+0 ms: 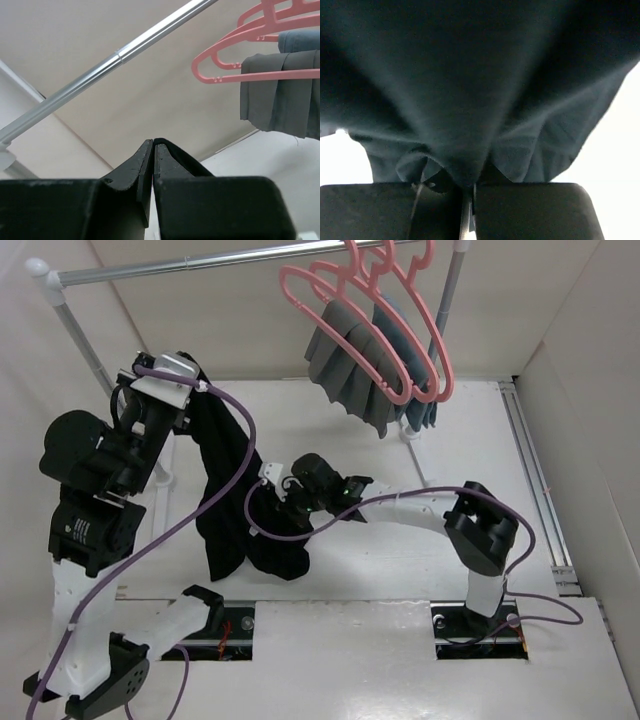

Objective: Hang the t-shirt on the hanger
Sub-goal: Move the tshirt to the center of the board

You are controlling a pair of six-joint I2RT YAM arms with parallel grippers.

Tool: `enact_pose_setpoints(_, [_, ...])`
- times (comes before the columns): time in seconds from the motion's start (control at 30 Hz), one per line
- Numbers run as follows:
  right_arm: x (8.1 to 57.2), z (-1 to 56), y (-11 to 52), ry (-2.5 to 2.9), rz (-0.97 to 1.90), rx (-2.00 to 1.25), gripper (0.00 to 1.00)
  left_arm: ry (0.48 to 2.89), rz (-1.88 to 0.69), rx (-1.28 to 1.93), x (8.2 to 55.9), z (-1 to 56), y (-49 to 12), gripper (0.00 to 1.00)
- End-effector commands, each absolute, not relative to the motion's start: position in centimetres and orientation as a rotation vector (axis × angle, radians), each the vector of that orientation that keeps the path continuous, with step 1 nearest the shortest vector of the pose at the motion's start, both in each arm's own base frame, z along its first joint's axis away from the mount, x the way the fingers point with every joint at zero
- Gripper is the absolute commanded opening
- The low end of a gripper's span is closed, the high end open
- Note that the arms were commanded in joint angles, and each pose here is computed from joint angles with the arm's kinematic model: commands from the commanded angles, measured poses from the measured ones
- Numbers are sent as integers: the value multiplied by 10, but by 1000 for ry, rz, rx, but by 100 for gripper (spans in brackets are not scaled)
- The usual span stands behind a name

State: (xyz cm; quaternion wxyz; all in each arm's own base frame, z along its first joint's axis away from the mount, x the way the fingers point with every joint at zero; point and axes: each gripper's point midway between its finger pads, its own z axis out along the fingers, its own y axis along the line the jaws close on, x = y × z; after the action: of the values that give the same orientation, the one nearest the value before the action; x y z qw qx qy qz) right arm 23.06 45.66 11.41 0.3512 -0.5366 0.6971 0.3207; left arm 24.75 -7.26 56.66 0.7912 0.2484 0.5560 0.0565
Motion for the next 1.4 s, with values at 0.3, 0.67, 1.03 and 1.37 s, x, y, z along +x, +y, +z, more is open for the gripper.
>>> enact_pose_setpoints(0.3, [361, 327, 428, 1586, 277, -1224, 0, 1152, -245, 1168, 136, 462, -133, 0])
enact_pose_setpoints(0.67, [379, 346, 448, 1521, 340, -1204, 12, 981, -804, 1508, 65, 387, -185, 38])
enact_pose_setpoints(1.03, [355, 287, 411, 1722, 306, -1233, 100, 1385, -281, 1004, 190, 352, -136, 92])
enact_pose_setpoints(1.37, [248, 149, 366, 1986, 501, -1288, 55, 1764, -100, 968, 254, 208, -116, 56])
